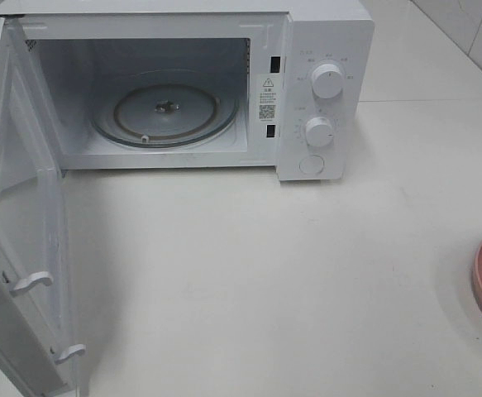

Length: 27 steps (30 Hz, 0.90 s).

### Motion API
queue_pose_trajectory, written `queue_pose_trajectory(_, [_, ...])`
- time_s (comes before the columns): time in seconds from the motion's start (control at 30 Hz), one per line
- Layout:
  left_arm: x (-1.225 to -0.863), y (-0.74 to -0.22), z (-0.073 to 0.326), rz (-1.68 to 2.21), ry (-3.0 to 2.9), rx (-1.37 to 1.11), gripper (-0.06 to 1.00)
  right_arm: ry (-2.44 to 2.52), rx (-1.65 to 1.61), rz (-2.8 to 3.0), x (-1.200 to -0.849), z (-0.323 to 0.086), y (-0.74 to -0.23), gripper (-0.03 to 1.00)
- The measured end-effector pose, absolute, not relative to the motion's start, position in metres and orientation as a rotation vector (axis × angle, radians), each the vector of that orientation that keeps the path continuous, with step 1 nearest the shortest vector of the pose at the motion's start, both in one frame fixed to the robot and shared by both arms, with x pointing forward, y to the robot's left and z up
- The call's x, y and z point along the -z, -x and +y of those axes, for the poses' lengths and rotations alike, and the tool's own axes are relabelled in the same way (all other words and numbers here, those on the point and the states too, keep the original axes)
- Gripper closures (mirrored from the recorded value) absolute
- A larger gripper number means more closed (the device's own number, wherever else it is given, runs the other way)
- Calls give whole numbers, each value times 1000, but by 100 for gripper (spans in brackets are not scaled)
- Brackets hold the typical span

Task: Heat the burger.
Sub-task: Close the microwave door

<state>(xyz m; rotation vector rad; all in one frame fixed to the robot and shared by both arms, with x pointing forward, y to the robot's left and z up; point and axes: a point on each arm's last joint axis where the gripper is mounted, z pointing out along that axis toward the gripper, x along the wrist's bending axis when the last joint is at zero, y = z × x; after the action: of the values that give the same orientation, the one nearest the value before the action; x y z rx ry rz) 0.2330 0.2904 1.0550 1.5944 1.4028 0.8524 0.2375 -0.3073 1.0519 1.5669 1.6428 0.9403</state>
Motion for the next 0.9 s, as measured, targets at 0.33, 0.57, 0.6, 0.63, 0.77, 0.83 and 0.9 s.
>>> queue_pose_trajectory(0.33, [-1055,-233,290,1403,-1594,-852,-5,-1595,-918,1527,-1052,-307,-231,20])
queue_pose_trajectory(0.57, [-1055,-233,290,1403,-1594,-852,-5,-1596,-916,1526,-1052,-307,-231,20])
queue_pose_trajectory(0.6, [-1055,-233,290,1403,-1594,-852,-5,-1596,-916,1526,-1052,-307,-231,20])
queue_pose_trajectory(0.63, [-1055,-233,290,1403,-1594,-852,-5,-1596,-916,1526,-1052,-307,-231,20])
queue_pose_trajectory(0.77, [-1055,-233,290,1403,-1594,-852,-5,-1596,-916,1526,-1052,-307,-231,20])
queue_pose_trajectory(0.83, [-1055,-233,290,1403,-1594,-852,-5,-1596,-916,1526,-1052,-307,-231,20])
queue_pose_trajectory(0.9, [-1055,-233,290,1403,-1594,-852,-5,-1596,-916,1526,-1052,-307,-231,20])
